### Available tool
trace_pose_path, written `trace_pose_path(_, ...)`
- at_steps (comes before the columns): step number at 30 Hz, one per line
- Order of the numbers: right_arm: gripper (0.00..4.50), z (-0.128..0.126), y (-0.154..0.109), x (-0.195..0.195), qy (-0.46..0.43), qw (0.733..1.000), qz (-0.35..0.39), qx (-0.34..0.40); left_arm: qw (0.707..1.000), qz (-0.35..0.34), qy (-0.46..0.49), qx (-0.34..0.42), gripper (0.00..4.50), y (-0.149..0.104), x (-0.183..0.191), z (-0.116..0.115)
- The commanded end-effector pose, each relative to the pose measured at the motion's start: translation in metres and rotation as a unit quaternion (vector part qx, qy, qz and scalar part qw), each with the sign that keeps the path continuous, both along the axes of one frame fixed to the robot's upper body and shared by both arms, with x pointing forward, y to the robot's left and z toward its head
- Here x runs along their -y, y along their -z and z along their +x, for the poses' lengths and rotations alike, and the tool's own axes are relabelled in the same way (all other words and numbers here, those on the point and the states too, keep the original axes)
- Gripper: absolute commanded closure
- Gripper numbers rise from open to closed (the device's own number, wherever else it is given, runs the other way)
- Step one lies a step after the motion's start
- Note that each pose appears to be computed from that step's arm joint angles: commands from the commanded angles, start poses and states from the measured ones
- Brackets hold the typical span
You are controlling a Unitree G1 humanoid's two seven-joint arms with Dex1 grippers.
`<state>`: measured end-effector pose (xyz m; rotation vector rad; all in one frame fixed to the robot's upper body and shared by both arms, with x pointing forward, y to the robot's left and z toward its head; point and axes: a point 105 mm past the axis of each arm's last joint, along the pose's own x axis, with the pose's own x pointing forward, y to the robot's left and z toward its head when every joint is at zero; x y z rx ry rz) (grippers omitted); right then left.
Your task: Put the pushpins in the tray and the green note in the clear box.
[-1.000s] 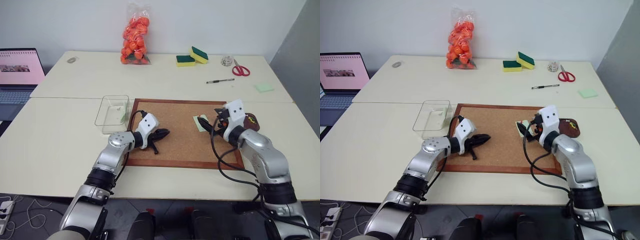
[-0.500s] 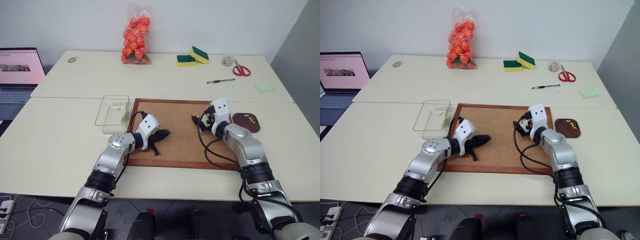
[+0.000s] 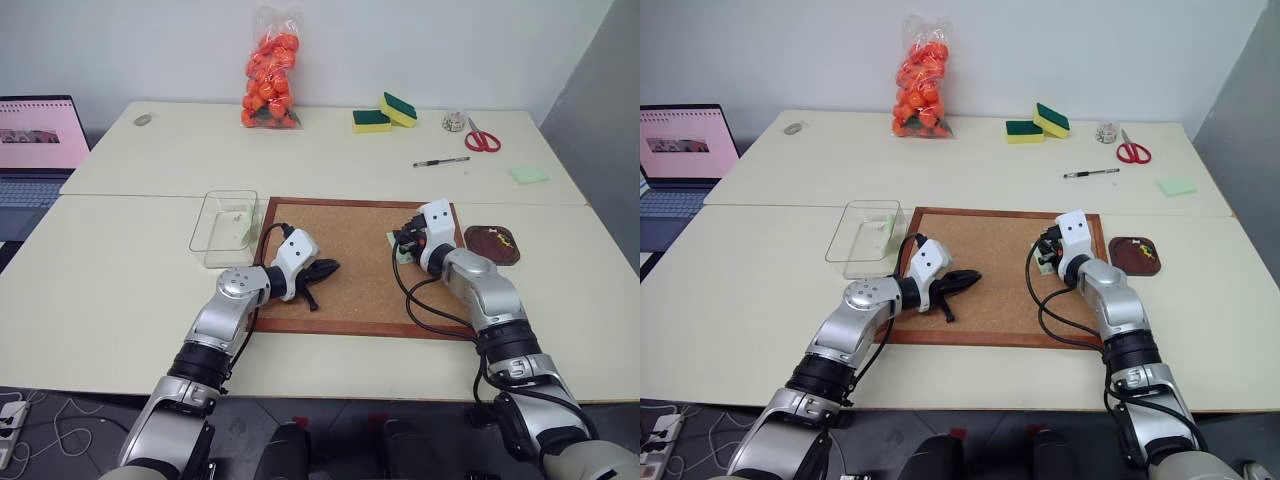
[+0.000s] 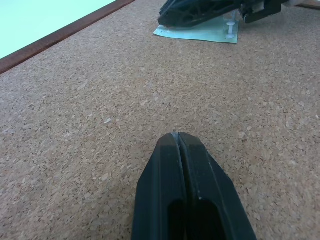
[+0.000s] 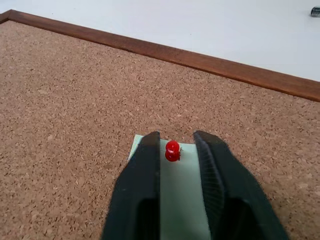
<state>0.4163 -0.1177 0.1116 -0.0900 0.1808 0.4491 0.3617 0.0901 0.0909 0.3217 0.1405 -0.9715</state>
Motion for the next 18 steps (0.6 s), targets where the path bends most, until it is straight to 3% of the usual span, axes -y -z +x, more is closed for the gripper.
trace_pose_path(1, 4.48, 0.005, -0.026, -0.002, -0.004, 0.999, 0.014, 0.039, 1.0, 0.006, 0.007, -0.01, 4.5, 0.006, 0.003, -0.005)
trace_pose_path(18, 4.49, 0.0, -0.074, -0.008, -0.004, 0.993, 0.072, 0.097, 0.999, 0.015, 0.014, -0.027, 4.5, 0.013, 0.005, -0.009)
